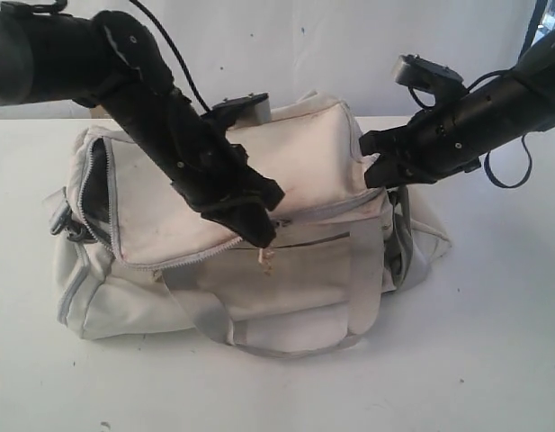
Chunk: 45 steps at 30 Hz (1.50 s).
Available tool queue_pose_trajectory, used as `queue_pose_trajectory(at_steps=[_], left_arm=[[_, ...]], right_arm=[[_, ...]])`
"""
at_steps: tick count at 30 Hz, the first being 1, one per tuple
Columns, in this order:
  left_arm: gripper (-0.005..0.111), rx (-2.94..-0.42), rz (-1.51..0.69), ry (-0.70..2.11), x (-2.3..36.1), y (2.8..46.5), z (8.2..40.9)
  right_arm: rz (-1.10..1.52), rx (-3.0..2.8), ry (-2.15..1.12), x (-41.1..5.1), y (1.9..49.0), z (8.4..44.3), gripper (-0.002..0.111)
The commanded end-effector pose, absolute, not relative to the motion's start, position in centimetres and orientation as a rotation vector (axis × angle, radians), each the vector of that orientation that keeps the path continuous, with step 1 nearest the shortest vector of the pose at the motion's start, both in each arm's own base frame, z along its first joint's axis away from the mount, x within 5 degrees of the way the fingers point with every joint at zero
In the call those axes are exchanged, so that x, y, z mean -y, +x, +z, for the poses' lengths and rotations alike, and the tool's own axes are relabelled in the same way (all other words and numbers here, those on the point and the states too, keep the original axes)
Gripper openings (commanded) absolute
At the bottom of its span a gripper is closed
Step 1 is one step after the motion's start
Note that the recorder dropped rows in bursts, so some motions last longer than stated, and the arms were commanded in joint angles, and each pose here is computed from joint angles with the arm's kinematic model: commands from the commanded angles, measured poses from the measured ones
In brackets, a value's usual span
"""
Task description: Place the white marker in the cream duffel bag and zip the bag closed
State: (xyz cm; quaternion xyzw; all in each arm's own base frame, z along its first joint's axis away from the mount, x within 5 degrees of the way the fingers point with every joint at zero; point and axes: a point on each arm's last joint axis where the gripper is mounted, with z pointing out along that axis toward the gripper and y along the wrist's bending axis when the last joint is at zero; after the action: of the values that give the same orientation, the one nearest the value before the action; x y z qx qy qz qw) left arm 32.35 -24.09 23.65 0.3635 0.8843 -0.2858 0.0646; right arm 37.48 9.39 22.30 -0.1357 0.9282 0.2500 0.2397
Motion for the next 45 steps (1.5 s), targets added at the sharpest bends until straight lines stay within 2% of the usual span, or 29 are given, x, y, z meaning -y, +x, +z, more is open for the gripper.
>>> queue_pose_trajectory(at_steps=[1, 10, 14, 20, 25, 29, 32, 34, 39, 45], left_arm=[[0.000, -2.770, -0.771, 1.102, 20.6, 32.7, 24.6], [0.000, -2.781, -0.642, 0.966, 16.1, 34.4, 26.1], [0.000, -2.814, -0.503, 0.905, 14.0, 34.8, 26.6], [0.000, -2.819, -0.440, 0.871, 13.4, 34.6, 27.3], [0.000, -2.812, -0.557, 0.833, 14.1, 34.3, 27.5], [0.000, -2.743, -0.848, 0.838, 15.7, 33.5, 27.4], [0.000, -2.745, -0.978, 0.820, 17.1, 32.7, 26.9], [0.001, -2.764, -0.997, 0.857, 18.0, 31.8, 26.3], [0.014, -2.814, -0.908, 1.004, 20.0, 30.0, 25.1], [0.017, -2.837, -0.888, 1.032, 21.1, 29.1, 25.0]], right_arm=[[0.599, -2.477, -0.314, -8.8, 38.3, 22.7, 0.000], [0.553, -2.445, -0.294, -8.6, 38.7, 22.8, 0.000], [0.523, -2.442, -0.308, -8.4, 38.8, 22.8, 0.000], [0.490, -2.426, -0.307, -8.2, 39.0, 22.8, 0.000], [0.510, -2.439, -0.313, -8.3, 38.8, 22.7, 0.000], [0.532, -2.450, -0.314, -8.4, 38.7, 22.7, 0.000], [0.546, -2.460, -0.320, -8.5, 38.6, 22.7, 0.000], [0.592, -2.470, -0.306, -8.7, 38.4, 22.7, 0.000], [0.836, -2.442, -0.161, -9.8, 38.3, 23.7, 0.000], [0.843, -2.407, -0.127, -9.9, 38.8, 24.3, 0.002]])
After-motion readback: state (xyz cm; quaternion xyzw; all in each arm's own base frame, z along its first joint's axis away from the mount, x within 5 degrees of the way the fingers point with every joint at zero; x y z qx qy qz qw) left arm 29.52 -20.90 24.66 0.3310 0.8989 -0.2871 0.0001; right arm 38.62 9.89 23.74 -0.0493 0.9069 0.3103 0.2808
